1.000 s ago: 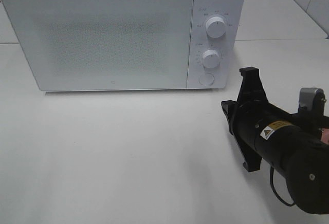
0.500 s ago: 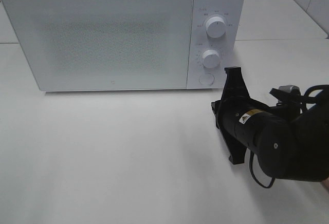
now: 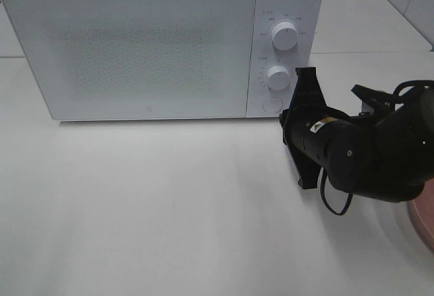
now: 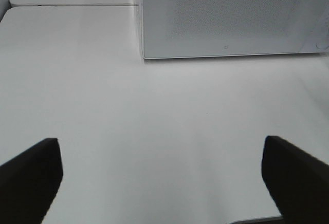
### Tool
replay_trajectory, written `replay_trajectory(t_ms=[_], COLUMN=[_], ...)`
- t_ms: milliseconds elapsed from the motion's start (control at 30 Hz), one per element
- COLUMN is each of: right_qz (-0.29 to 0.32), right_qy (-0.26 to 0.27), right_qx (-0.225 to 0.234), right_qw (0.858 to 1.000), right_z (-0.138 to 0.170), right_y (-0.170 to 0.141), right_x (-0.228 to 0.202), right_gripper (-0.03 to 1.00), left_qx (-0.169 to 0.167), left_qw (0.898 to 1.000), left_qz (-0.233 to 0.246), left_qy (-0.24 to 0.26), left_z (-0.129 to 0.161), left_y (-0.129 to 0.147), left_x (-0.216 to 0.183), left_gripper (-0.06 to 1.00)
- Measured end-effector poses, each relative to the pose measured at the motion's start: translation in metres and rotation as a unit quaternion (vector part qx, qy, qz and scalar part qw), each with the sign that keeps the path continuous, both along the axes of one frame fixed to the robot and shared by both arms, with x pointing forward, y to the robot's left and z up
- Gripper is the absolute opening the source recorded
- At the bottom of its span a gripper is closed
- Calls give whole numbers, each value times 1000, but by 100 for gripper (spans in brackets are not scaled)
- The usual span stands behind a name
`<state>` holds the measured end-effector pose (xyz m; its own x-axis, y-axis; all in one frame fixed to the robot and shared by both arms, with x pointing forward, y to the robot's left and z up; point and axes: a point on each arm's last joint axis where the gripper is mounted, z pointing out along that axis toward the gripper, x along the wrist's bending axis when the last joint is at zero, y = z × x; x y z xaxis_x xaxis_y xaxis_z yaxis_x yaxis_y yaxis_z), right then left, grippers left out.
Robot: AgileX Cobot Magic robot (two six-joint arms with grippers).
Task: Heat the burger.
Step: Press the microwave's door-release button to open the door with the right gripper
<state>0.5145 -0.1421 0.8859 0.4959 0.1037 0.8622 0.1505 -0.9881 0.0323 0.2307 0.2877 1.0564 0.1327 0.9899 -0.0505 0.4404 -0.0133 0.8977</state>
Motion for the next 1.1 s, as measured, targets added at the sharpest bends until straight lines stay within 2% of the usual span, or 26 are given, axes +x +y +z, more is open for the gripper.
replay_trajectory(t_ms=[367,800,1100], right_qz=[2,-4,-20], right_qy=[19,9,-5], right_qx=[-11,-3,-11], right_qw=[1000,1000,1000], right_z=[-15,-25,-24], right_y=[8,21,14], right_x=[21,47,54], right_gripper=[1,1,1], left_qx=[0,0,0], left_qw=[1000,1000,1000], left_qz=[0,0,0], left_qy=[0,0,0], left_z=[0,0,0], left_y=[0,0,0], left_x=[0,0,0], left_gripper=[97,97,97])
